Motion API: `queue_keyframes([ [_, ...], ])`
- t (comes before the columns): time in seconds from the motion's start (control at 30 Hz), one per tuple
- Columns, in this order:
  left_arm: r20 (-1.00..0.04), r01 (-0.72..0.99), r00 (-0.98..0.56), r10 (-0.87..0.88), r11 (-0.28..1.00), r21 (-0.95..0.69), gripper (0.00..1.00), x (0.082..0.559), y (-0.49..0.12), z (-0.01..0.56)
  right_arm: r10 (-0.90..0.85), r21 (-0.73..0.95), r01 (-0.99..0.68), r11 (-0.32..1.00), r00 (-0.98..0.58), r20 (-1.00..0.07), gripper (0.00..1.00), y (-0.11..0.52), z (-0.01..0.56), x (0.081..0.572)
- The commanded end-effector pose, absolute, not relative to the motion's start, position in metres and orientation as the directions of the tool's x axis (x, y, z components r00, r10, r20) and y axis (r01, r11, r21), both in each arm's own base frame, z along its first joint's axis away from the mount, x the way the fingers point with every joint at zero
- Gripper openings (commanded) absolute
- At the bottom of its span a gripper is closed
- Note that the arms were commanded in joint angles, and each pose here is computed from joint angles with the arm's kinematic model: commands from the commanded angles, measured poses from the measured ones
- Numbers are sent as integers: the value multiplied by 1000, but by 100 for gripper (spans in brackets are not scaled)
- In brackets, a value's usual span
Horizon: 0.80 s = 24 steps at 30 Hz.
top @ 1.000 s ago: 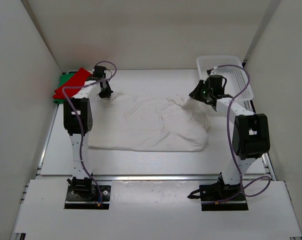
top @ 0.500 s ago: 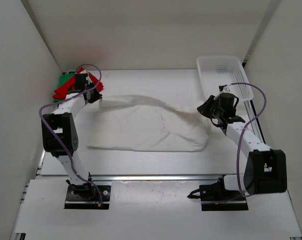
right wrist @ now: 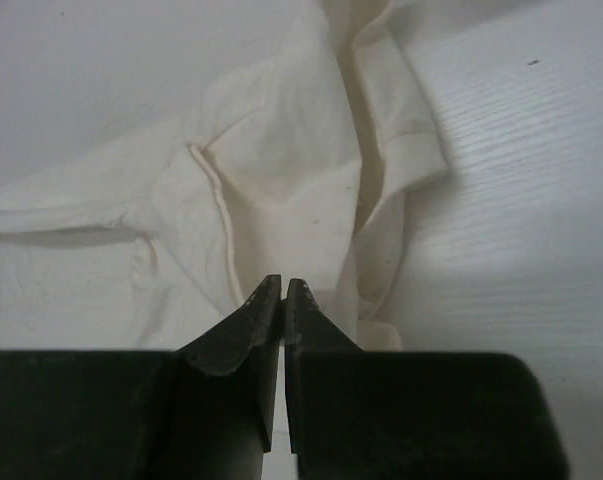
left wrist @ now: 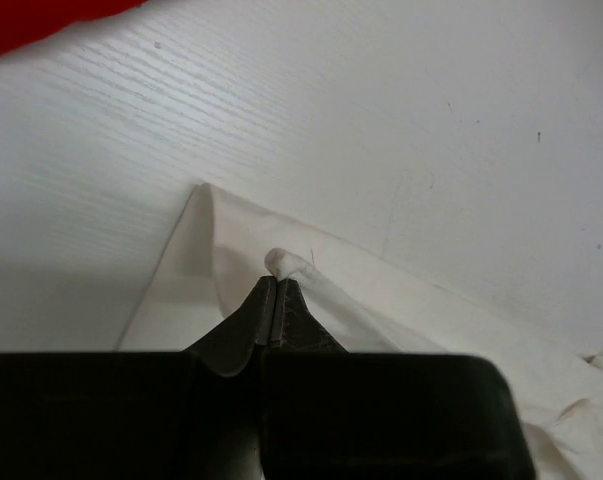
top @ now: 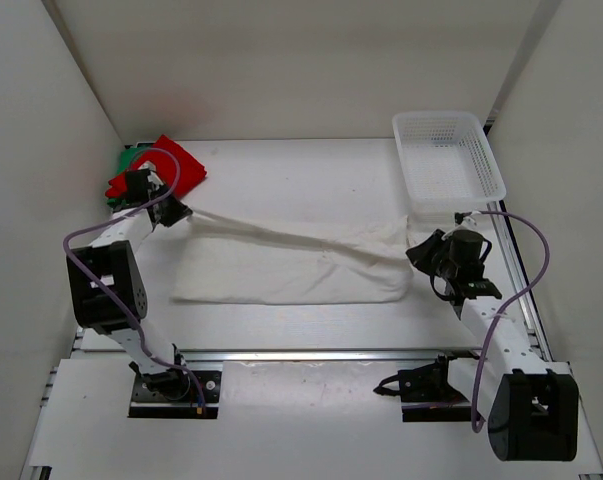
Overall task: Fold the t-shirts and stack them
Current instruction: Fold the other side of the tshirt into a rectangle
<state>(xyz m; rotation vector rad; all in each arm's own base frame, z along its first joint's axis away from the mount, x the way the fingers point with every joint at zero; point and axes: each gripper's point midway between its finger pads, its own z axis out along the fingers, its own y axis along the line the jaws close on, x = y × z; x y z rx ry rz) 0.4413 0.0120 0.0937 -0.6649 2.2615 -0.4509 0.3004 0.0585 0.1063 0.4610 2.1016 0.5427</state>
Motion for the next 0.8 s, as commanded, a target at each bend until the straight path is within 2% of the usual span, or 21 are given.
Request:
queue_keyframes([
  [0.0,-629,-238,-502,-594,794,-560,0,448,13,155,521,545,96,833,-469,-713,0,52,125,305],
  [0.17,-657,-250,-456,-601,795,-553,0,420,19,163,520,543,103,834,-476,-709,0,53,119,292],
  [0.37,-690,-299,-470,-551,835,-462,4,379,16,139,533,550,128,825,-499,-683,0,55,101,281],
  [0.47,-628,-356,-476,-616,788,-502,9,359,22,112,557,564,158,811,-506,-659,0,54,90,276],
  [0.63,-520,-416,-499,-694,718,-559,30,337,18,75,568,552,205,808,-519,-639,1,50,73,267],
  [0.7,-479,-437,-427,-767,639,-633,34,338,27,79,557,546,201,813,-539,-631,0,55,66,261],
  [0.77,-459,-442,-368,-809,586,-679,33,336,40,90,552,538,203,818,-541,-635,0,57,62,256],
])
